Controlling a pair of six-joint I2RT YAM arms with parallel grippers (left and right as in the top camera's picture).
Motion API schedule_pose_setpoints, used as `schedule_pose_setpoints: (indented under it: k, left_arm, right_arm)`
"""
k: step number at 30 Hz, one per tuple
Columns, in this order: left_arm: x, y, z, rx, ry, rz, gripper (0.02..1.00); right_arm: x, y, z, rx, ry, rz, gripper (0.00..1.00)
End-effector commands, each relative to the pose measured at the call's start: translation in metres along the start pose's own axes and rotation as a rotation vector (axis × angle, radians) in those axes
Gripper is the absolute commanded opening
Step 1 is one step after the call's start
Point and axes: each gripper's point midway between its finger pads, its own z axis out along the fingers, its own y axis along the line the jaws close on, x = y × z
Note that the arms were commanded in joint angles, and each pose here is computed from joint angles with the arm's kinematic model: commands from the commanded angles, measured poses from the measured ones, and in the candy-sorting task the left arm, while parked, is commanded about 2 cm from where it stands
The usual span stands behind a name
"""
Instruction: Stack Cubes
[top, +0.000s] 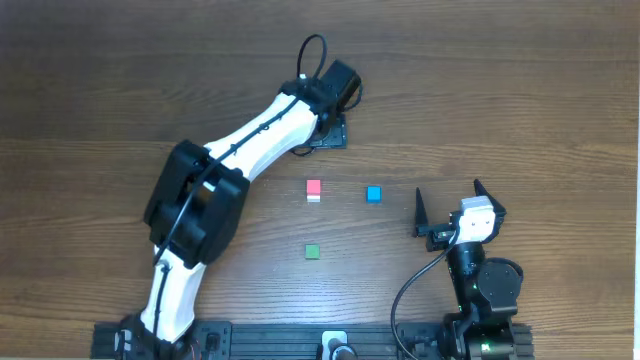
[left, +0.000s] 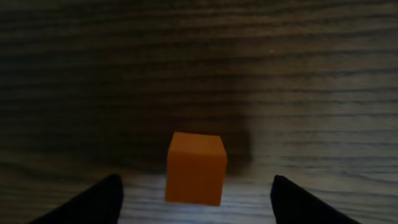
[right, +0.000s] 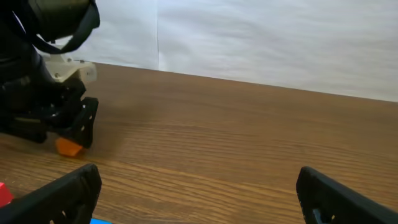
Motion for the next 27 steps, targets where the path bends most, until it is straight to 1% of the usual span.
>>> schedule_pose_setpoints:
  k: [1, 3, 7, 11, 21, 25, 27]
  left_arm:
    - [0.0, -0.002, 0.007, 0.01, 0.011, 0.01, 0.684]
    - [0.001, -0.001, 0.01, 0.008, 0.018, 0.008, 0.665]
    - [0.0, -0.002, 0.012, 0.012, 0.016, 0.007, 0.59]
    - [0.001, 0.0, 0.015, 0.008, 0.023, 0.005, 0.553]
    - [0.001, 0.002, 0.018, 0.008, 0.034, -0.001, 0.393]
    - [0.001, 0.004, 0.018, 0.012, 0.043, -0.012, 0.305]
    - [0.0, 0.005, 0.018, 0.012, 0.043, -0.013, 0.286]
  right_arm:
    - [0.002, 0.0, 0.0, -0.003, -0.001, 0.0, 0.993]
    - [0.002, 0.0, 0.0, -0.003, -0.001, 0.0, 0.993]
    - [0.002, 0.0, 0.0, -0.003, -0.001, 0.0, 0.993]
    - [0.002, 0.0, 0.0, -0.003, -0.001, 0.0, 0.991]
    - [0.002, 0.0, 0.0, -0.003, -0.001, 0.0, 0.993]
    - [0.002, 0.0, 0.0, -0.003, -0.001, 0.0, 0.993]
    - [0.002, 0.0, 0.0, -0.003, -0.001, 0.0, 0.993]
